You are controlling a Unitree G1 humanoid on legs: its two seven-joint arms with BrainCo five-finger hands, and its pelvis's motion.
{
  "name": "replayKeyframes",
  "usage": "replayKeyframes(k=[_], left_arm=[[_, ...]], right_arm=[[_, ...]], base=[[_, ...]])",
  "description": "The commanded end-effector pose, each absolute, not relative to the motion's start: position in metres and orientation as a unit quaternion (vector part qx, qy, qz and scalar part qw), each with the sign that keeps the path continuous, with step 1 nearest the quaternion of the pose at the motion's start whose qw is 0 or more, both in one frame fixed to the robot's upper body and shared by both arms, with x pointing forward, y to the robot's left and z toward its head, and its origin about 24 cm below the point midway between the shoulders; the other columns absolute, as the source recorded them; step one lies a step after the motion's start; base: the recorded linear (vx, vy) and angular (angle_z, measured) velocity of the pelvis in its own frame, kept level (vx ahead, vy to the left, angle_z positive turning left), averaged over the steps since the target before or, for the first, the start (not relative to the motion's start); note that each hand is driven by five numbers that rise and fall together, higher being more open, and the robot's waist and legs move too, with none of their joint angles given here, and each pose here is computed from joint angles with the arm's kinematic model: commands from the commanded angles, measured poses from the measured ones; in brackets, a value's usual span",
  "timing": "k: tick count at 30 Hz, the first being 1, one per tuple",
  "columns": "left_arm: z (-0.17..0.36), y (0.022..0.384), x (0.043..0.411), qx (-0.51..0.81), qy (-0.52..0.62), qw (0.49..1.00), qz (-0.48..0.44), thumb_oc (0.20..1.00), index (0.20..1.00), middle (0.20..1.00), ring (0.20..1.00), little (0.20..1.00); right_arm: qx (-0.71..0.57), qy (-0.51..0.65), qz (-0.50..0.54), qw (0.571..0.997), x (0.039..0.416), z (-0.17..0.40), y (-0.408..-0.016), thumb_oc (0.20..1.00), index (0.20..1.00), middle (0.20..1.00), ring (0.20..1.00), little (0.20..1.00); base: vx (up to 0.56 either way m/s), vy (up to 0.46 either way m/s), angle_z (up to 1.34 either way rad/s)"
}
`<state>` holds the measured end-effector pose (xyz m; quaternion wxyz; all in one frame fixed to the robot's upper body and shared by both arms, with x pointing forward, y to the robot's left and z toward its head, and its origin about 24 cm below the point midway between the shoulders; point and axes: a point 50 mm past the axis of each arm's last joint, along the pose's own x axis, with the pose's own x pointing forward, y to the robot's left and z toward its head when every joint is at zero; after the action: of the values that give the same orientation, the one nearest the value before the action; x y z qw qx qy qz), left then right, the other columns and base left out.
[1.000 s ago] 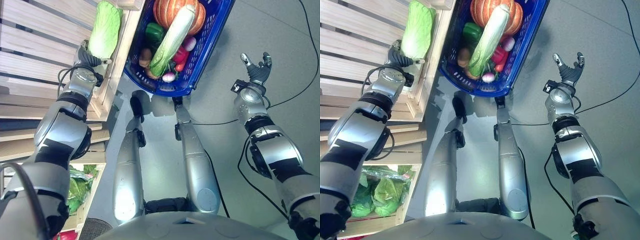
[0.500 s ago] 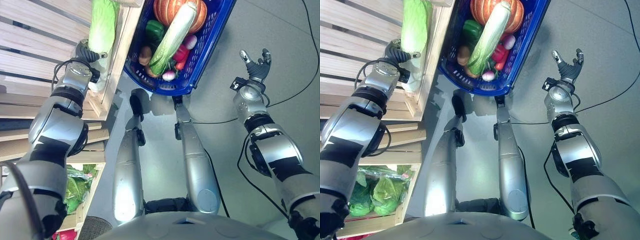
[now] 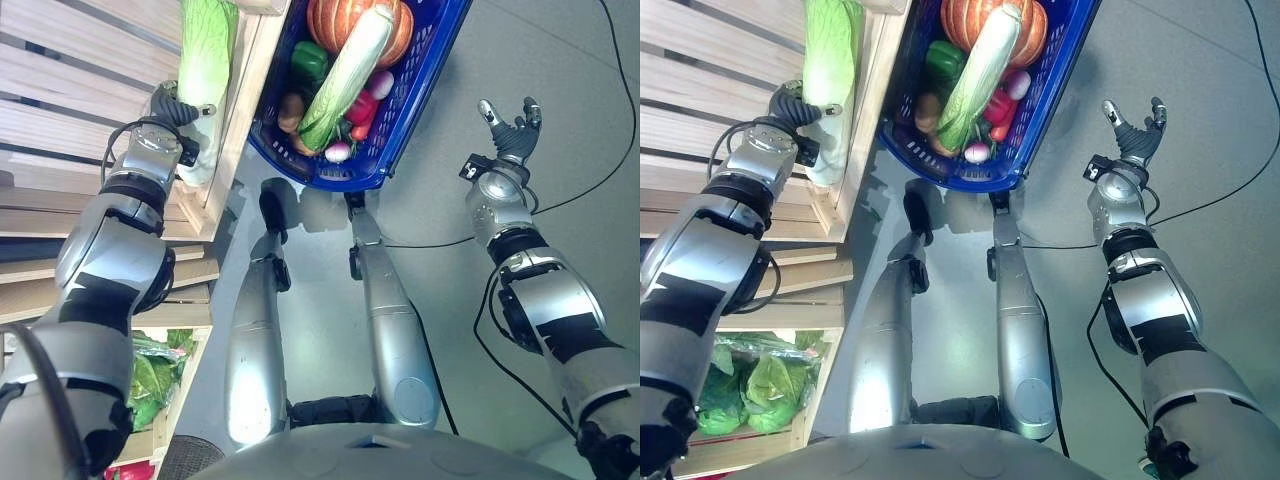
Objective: Pick up fruits and vegetables into the basket
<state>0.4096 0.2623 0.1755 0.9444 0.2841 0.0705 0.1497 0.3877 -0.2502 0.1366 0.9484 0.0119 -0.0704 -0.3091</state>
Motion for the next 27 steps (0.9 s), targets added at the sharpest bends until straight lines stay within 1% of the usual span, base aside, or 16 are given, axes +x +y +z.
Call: replayKeyframes(k=[1, 4, 7, 8, 10, 12, 14, 16, 24, 27], left_arm=[[0.119, 0.257, 0.397, 0.194, 0.105, 0.963, 0.155, 0.2, 0.2, 0.2, 0.2, 0.2], [0.129, 0.257, 0.396, 0.186, 0.04, 0.967, 0.171, 0.2, 0.2, 0.2, 0.2, 0.2], [0.141, 0.249, 0.395, 0.202, -0.026, 0.963, 0.176, 0.2, 0.2, 0.2, 0.2, 0.2], [0.141, 0.249, 0.395, 0.202, -0.026, 0.963, 0.176, 0.2, 0.2, 0.2, 0.2, 0.2], [0.148, 0.24, 0.393, 0.217, -0.073, 0.959, 0.17, 0.2, 0.2, 0.2, 0.2, 0.2], [0.158, 0.226, 0.389, 0.244, -0.13, 0.949, 0.152, 0.2, 0.2, 0.2, 0.2, 0.2], [0.16, 0.221, 0.388, 0.248, -0.143, 0.947, 0.145, 0.2, 0.2, 0.2, 0.2, 0.2], [0.168, 0.2, 0.381, 0.26, -0.202, 0.939, 0.102, 0.2, 0.2, 0.2, 0.2, 0.2], [0.183, 0.169, 0.367, 0.292, -0.291, 0.911, 0.018, 0.2, 0.2, 0.2, 0.2, 0.2], [0.188, 0.163, 0.363, 0.299, -0.312, 0.902, 0.002, 0.2, 0.2, 0.2, 0.2, 0.2]], right_arm=[[0.032, -0.091, -0.298, 0.95, 0.382, 0.13, -0.248, 1.0, 1.0, 1.0, 1.0, 1.0], [0.043, -0.112, -0.276, 0.954, 0.38, 0.133, -0.245, 1.0, 1.0, 1.0, 1.0, 1.0], [0.062, -0.129, -0.251, 0.957, 0.378, 0.135, -0.239, 1.0, 1.0, 1.0, 1.0, 1.0], [0.062, -0.129, -0.251, 0.957, 0.378, 0.135, -0.239, 1.0, 1.0, 1.0, 1.0, 1.0], [0.09, -0.136, -0.227, 0.96, 0.374, 0.133, -0.237, 1.0, 1.0, 1.0, 1.0, 1.0], [0.126, -0.146, -0.194, 0.962, 0.37, 0.13, -0.235, 1.0, 1.0, 1.0, 1.0, 1.0], [0.136, -0.147, -0.183, 0.962, 0.369, 0.13, -0.234, 1.0, 1.0, 1.0, 1.0, 1.0], [0.185, -0.154, -0.106, 0.965, 0.366, 0.128, -0.222, 1.0, 1.0, 1.0, 1.0, 1.0], [0.205, -0.192, 0.02, 0.96, 0.356, 0.144, -0.191, 1.0, 1.0, 1.0, 1.0, 1.0], [0.204, -0.205, 0.047, 0.956, 0.353, 0.149, -0.182, 1.0, 1.0, 1.0, 1.0, 1.0]], base=[[0.0, 0.0, 0.0], [0.0, 0.0, 0.0], [0.0, 0.0, 0.0], [0.0, 0.0, 0.0], [0.0, -0.015, 0.01], [0.0, -0.016, 0.01], [0.0, -0.013, 0.02], [0.0, -0.037, 0.04], [0.01, -0.024, 0.05], [0.0, 0.0, 0.0]])
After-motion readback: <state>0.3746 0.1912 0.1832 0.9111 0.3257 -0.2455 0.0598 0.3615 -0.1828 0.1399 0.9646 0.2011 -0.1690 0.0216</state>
